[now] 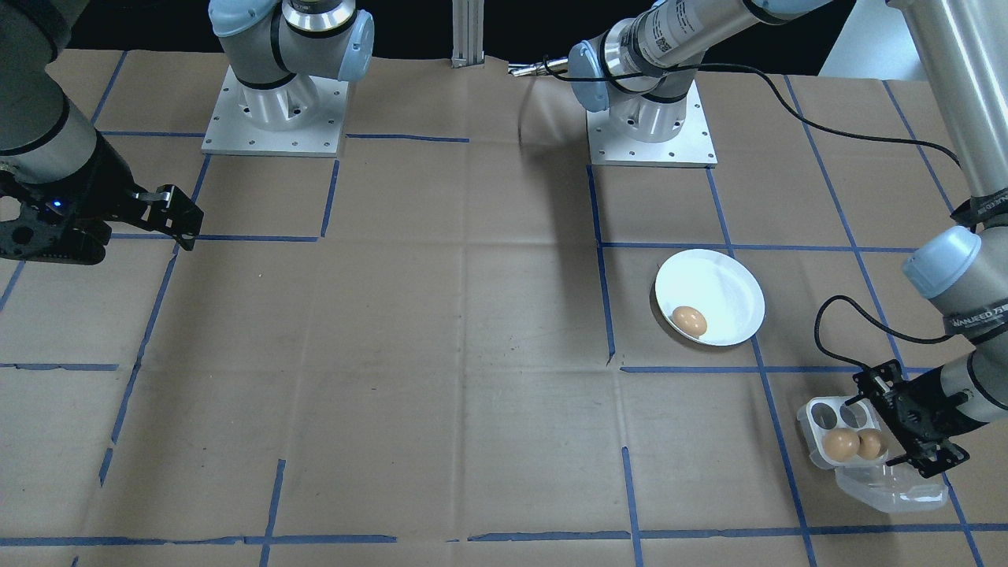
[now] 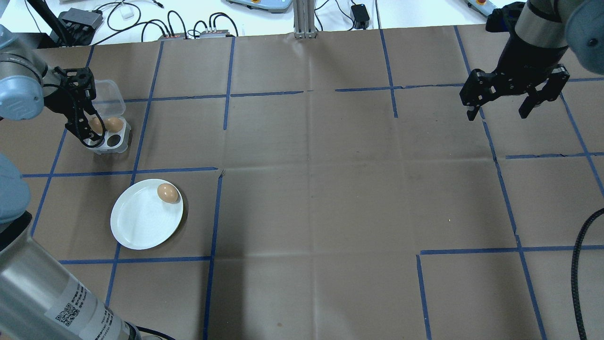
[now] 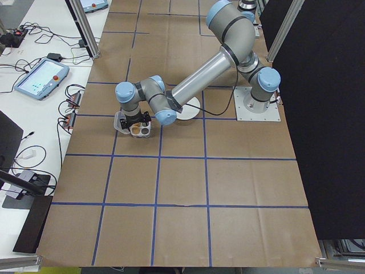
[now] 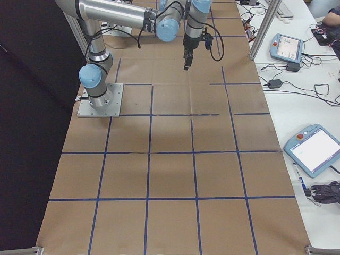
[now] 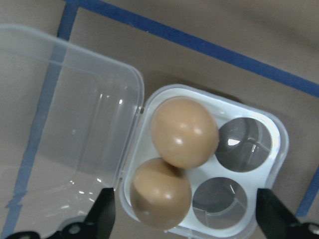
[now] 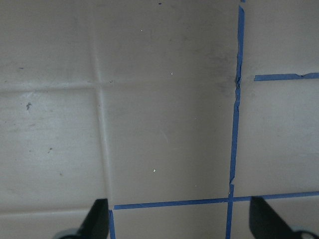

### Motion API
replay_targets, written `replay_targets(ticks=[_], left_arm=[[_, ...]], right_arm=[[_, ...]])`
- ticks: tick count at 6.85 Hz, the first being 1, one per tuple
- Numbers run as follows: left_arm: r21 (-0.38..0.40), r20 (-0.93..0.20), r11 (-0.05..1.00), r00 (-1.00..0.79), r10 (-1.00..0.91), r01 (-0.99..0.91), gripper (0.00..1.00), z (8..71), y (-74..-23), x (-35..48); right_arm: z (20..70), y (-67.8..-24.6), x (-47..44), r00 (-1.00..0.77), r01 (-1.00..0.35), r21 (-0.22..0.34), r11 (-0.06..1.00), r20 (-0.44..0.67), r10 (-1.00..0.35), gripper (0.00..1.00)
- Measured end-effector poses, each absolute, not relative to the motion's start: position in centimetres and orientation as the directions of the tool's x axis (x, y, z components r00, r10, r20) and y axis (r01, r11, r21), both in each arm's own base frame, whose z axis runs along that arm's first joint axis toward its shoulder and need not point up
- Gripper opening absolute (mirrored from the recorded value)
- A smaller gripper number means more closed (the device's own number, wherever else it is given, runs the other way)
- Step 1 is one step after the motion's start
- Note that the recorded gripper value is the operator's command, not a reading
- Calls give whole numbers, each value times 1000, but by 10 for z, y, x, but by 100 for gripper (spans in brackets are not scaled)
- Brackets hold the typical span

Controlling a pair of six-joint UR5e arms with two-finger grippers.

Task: Place egg on plate

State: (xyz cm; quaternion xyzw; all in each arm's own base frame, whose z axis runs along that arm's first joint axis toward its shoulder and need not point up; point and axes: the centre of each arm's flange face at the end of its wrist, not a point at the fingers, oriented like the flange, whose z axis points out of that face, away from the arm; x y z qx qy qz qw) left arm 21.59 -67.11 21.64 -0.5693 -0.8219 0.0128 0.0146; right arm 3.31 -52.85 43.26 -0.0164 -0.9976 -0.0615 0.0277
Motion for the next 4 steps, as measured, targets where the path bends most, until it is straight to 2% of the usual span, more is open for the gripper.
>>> replay_targets(ticks=[2,4], left_arm=[[-38,4,350,-350,937,936,95,210,-673,217],[-37,-4,349,-349,937,936,85,207,-676,218]], right_arm=[[433,-528,33,-998,36,122,992,57,29,100],[433,-528,33,-998,36,122,992,57,29,100]])
